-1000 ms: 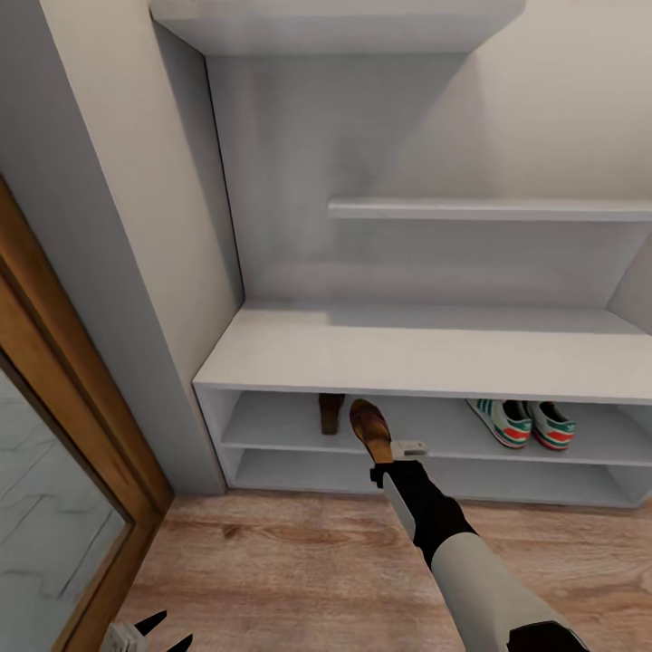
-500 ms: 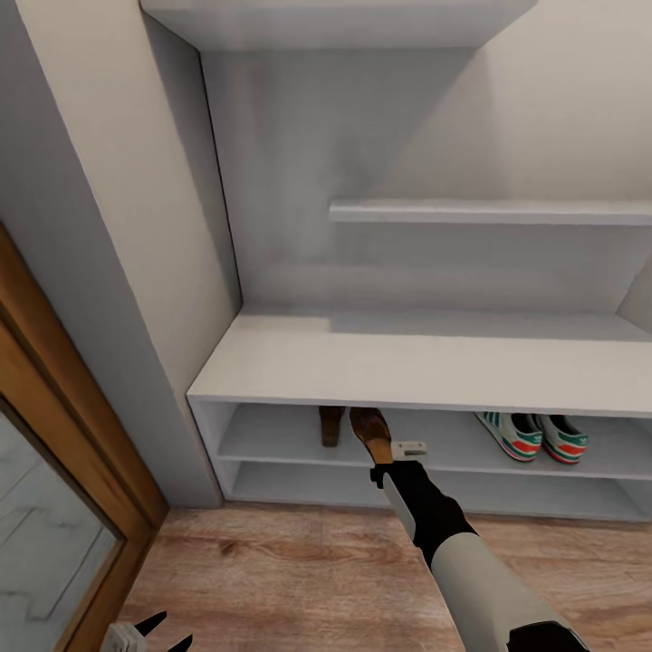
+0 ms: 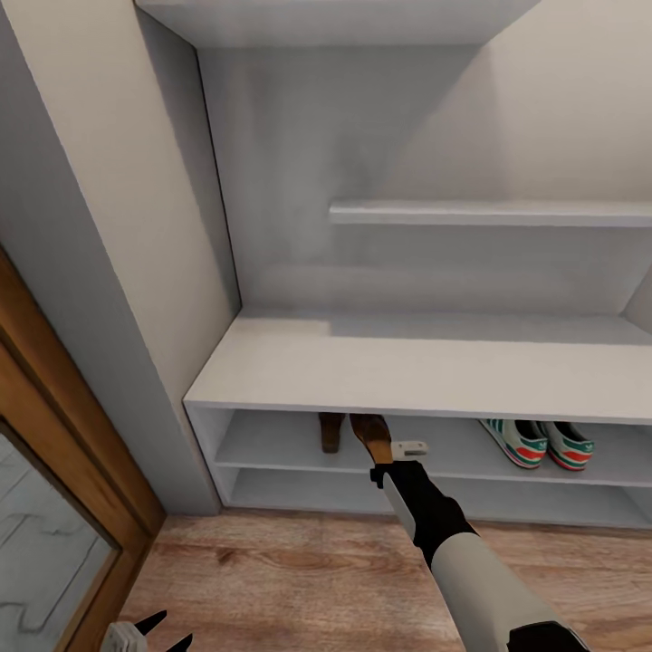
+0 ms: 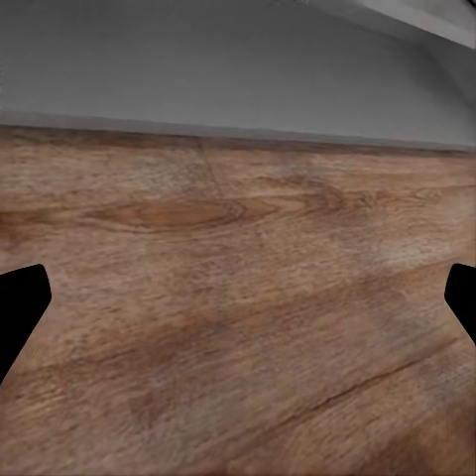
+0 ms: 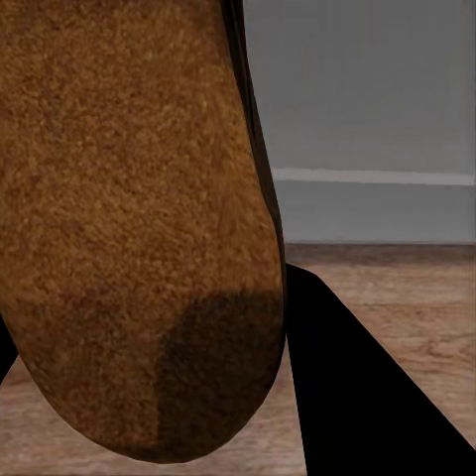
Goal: Pick up the two gym shoes and the two sandals from the corridor floor and place them onto the hallstand (shoe rack) in the corridor, making sure they are on the rack and not on the floor. Arrange them so the two gym shoes are next to each other and the two sandals are next to each other.
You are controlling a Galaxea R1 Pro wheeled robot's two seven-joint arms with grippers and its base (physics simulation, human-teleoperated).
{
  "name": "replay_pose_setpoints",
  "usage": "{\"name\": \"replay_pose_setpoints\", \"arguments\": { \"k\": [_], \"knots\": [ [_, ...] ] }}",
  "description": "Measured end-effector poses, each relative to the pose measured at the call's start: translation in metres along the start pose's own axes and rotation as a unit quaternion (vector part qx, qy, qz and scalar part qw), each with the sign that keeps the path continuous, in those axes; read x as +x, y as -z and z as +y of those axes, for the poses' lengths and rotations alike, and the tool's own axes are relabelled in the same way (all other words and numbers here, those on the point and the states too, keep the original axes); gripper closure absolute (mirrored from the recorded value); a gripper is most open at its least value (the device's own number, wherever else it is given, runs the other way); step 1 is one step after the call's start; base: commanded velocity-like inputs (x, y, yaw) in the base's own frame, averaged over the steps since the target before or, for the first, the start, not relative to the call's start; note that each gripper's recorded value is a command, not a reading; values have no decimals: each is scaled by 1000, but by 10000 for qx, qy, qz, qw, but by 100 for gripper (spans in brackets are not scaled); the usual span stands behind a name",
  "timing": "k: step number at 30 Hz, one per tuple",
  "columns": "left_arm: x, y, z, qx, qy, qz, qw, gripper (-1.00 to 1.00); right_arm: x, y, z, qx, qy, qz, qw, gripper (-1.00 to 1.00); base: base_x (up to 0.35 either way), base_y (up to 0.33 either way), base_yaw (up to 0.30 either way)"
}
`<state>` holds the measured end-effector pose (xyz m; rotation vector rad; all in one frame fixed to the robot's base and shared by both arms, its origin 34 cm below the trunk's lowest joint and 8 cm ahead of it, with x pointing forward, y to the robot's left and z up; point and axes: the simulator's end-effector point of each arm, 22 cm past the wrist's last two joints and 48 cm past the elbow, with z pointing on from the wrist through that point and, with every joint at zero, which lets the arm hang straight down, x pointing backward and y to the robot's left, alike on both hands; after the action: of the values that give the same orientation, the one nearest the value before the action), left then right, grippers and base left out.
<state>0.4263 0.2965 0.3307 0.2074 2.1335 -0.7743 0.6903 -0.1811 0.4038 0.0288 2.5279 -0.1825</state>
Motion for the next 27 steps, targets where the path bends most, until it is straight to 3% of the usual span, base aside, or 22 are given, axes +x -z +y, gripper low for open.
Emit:
{"name": "replay_pose_setpoints", "arguments": {
  "k": [11,27],
  "knots": [
    [23,-6,7,4,31,51,10000,-100,19,-16,3,-3,-10,32,10000,100,1,0,0],
    [27,-5,8,-15,65,76,9999,-100,24,-20,3,0,13,80,10000,100,32,0,0]
  ]
}}
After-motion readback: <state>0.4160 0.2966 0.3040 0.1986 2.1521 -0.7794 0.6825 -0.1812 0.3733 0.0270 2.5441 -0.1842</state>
